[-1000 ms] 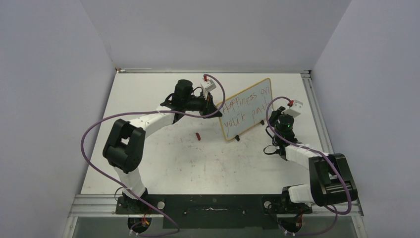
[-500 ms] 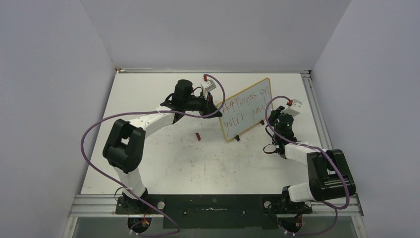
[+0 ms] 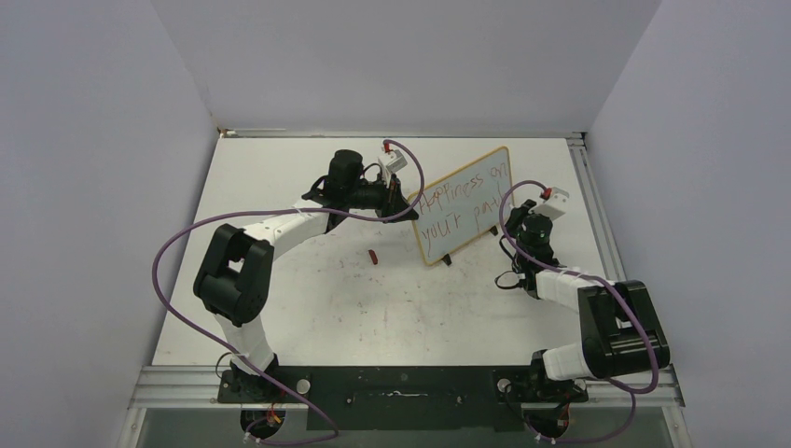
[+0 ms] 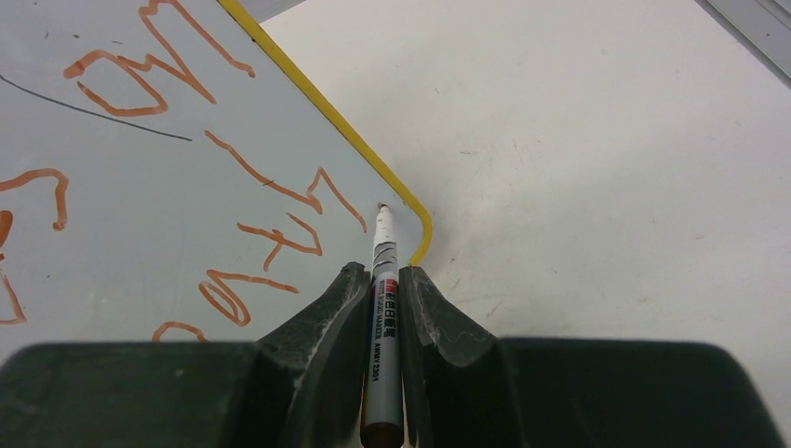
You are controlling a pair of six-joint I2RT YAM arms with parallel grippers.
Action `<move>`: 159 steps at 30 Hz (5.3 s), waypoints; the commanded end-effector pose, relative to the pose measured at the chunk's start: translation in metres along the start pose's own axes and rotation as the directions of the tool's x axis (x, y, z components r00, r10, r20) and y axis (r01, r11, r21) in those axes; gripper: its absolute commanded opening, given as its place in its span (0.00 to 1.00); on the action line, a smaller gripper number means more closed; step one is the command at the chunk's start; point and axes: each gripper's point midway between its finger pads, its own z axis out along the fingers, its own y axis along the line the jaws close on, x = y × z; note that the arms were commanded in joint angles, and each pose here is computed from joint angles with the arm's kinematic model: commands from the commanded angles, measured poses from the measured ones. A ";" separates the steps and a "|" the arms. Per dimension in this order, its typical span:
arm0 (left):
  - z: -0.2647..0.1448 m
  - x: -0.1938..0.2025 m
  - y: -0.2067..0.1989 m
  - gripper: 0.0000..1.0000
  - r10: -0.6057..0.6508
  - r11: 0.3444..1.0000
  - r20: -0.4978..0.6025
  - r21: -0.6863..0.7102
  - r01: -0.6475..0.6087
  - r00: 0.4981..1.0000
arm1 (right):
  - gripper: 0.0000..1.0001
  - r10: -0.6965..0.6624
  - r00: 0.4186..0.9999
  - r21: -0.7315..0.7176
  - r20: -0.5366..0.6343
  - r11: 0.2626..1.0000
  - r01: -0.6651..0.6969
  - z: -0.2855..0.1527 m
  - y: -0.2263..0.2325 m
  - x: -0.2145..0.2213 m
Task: Write a sentence on the whiteboard
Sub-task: Write a sentence on the whiteboard, then adjust the whiteboard marker.
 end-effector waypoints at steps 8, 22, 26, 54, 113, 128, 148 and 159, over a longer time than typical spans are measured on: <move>-0.007 -0.028 -0.026 0.05 0.047 0.998 0.051 0.047 -0.050 0.998 | 0.05 0.121 0.942 0.237 0.314 0.951 -0.201 -0.062 -0.049 -0.099; -0.015 -0.033 -0.033 0.57 0.064 0.997 0.084 0.026 -0.067 0.994 | 0.05 0.198 0.922 0.000 0.334 0.978 -0.210 -0.079 0.000 -0.147; -0.021 -0.027 -0.031 0.66 0.059 0.998 0.089 -0.009 -0.058 0.994 | 0.05 0.199 0.927 -0.098 0.318 0.979 -0.176 -0.083 0.022 -0.159; -0.118 0.054 -0.003 0.70 -0.280 0.705 0.412 -0.525 0.477 0.867 | 0.06 0.023 0.973 -0.853 -0.228 0.478 -0.211 -0.233 0.177 -0.031; -0.086 -0.040 -0.162 0.27 -0.557 0.777 0.675 0.218 0.591 0.484 | 0.06 0.360 0.910 -0.906 -0.206 0.281 -0.316 -0.280 0.226 -0.037; -0.107 -0.044 -0.129 0.00 -0.520 0.790 0.675 0.149 0.594 0.522 | 0.53 0.042 0.978 -0.875 -0.202 0.440 -0.200 -0.273 0.231 -0.010; -0.131 -0.021 -0.124 0.00 -0.439 0.868 0.431 -0.025 0.497 0.788 | 0.89 -0.372 0.901 -0.957 -0.223 0.261 -0.129 -0.277 0.237 0.007; -0.128 -0.017 -0.119 0.00 -0.455 0.858 0.427 -0.023 0.513 0.782 | 0.75 -0.378 0.891 -0.963 -0.253 0.189 -0.194 -0.293 0.264 0.026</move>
